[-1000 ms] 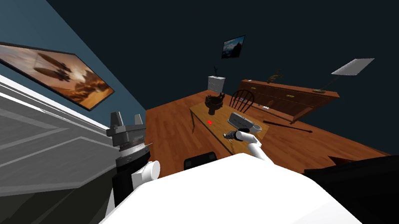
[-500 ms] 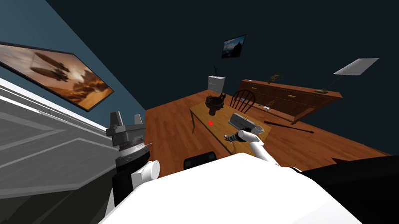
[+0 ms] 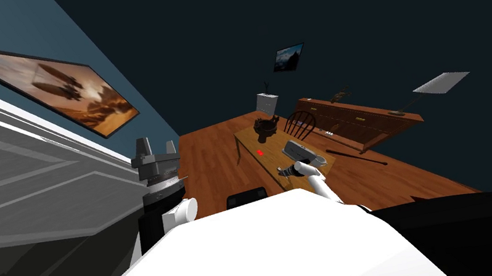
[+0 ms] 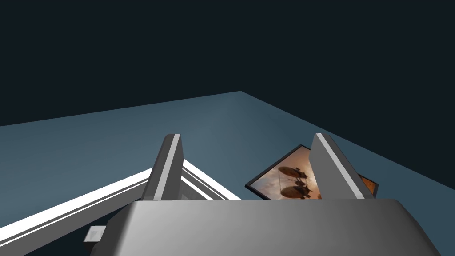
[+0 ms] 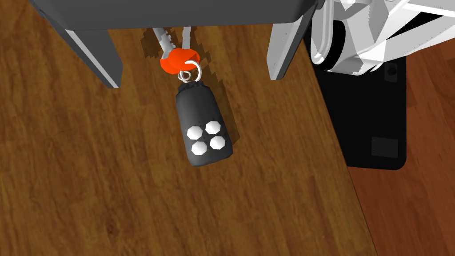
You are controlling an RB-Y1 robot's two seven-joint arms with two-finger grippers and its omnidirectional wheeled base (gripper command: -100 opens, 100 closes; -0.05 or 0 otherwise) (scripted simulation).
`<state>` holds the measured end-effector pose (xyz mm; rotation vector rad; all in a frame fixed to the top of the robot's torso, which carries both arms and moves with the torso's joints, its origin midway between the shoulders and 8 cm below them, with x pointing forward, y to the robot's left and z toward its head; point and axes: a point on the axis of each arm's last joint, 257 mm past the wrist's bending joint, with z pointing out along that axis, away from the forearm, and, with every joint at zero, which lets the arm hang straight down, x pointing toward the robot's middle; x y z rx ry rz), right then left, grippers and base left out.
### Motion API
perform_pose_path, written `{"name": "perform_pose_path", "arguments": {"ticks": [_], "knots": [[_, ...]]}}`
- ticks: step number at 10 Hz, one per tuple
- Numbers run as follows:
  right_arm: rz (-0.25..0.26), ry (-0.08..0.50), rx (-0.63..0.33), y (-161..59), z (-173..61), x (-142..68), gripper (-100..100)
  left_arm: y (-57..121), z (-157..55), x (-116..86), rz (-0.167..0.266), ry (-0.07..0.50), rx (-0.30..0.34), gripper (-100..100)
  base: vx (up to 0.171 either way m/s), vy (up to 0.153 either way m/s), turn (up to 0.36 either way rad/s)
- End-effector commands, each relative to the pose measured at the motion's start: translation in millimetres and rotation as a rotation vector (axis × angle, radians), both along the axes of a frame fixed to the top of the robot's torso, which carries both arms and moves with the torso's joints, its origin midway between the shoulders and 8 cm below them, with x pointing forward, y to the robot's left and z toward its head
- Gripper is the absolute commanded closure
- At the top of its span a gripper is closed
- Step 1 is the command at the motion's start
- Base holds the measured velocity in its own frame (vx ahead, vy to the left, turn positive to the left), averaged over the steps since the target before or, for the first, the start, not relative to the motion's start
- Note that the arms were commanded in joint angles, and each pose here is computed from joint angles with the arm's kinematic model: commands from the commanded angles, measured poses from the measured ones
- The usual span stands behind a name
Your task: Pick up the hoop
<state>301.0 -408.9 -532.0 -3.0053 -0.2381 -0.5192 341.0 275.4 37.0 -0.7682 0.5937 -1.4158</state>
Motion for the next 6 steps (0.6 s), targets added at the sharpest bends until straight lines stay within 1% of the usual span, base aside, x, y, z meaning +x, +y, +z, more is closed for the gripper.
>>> {"name": "perform_pose_path", "arguments": {"ticks": [1,2,3,4,6], "knots": [[0.003,-0.003,-0.002,5.9,-7.8,-1.1,-100,0.0,0.0,0.0,0.000,0.000,0.000,0,0.041,-0.027,-0.017],[0.005,-0.003,-0.002,11.1,-14.7,-3.0,-100,0.0,0.0,0.0,0.000,0.000,0.000,0,0.053,-0.033,-0.014],[0.003,-0.001,-0.001,7.4,-12.0,-3.7,-100,0.0,0.0,0.0,0.000,0.000,0.000,0,0.025,-0.015,0.001],[0.004,-0.003,-0.002,7.5,-12.6,-3.7,100,0.0,0.0,0.0,0.000,0.000,0.000,0,0.000,0.000,0.000],[0.004,-0.003,-0.003,7.1,-12.2,-3.3,100,0.0,0.0,0.0,0.000,0.000,0.000,0,0.000,0.000,0.000]]}}
